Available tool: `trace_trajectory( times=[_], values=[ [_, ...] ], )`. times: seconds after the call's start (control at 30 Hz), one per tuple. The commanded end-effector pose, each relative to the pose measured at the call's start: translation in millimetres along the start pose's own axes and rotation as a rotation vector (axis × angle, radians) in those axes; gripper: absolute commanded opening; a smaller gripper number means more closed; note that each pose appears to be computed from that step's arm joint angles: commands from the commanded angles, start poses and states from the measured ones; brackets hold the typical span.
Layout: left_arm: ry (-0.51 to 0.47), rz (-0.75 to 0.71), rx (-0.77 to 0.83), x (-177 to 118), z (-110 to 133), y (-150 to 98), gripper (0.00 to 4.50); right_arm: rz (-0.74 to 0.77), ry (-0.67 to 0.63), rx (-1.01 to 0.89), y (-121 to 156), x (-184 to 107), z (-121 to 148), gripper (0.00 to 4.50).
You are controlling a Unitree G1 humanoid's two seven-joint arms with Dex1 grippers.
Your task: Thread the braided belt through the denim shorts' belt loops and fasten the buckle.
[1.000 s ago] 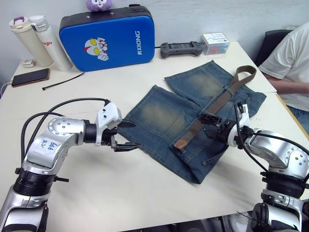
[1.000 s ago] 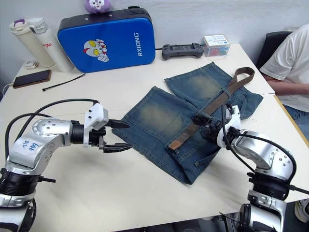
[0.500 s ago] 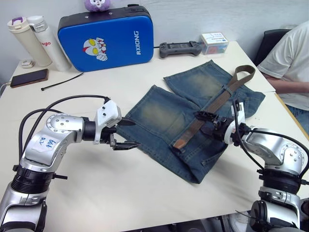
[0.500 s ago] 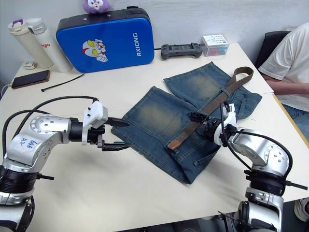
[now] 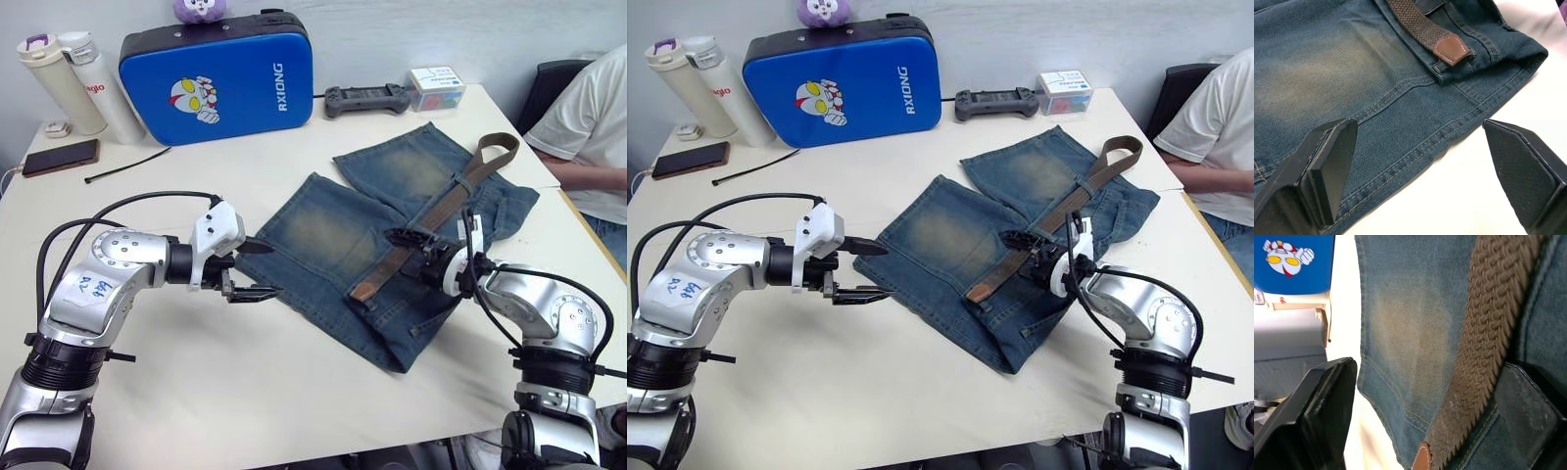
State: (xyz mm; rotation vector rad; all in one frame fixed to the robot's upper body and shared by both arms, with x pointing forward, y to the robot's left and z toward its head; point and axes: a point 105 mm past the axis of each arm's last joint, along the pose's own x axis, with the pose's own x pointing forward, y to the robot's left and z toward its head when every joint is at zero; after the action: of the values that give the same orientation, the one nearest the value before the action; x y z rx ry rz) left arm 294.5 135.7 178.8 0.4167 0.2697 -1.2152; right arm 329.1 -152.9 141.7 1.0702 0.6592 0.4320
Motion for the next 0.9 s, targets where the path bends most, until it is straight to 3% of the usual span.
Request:
trace_trajectory(
  times=[0.03, 0.07, 0.1, 0.2, 0.27, 0.4, 0.53, 0.63, 0.9],
  values=[
    [0.065, -0.008, 0.069, -5, -2, -3, 4.5, 0.007, 0.047, -0.028, -3, -1, -16, 3.32],
    [0.063, -0.012, 0.064, -5, -3, -4, 4.5, 0.015, 0.047, -0.025, -2, -1, -18, 2.68],
    [0.059, -0.014, 0.061, -5, -3, -4, 4.5, 0.018, 0.046, -0.023, -2, -1, -19, 2.44],
    [0.061, -0.01, 0.07, -5, -3, -2, 4.5, 0.02, 0.027, -0.013, -1, -1, -18, 0.75],
    [0.055, -0.01, 0.074, -4, -1, 0, 4.5, 0.016, 0.016, -0.014, -1, -1, -16, 0.07],
    [0.053, -0.016, 0.08, -3, 0, 0, 4.5, 0.047, -0.017, -0.019, 7, -2, -7, 0.07],
    [0.054, -0.015, 0.081, -3, -1, 1, 4.5, 0.138, -0.094, -0.125, 35, -13, 15, 0.07],
    [0.059, -0.017, 0.084, -2, -2, 0, 4.5, 0.201, -0.094, -0.196, 51, -20, 17, 0.07],
    [0.068, -0.024, 0.091, -3, -3, 0, 4.5, 0.167, -0.037, -0.334, 36, -16, -4, 0.07]
  ],
)
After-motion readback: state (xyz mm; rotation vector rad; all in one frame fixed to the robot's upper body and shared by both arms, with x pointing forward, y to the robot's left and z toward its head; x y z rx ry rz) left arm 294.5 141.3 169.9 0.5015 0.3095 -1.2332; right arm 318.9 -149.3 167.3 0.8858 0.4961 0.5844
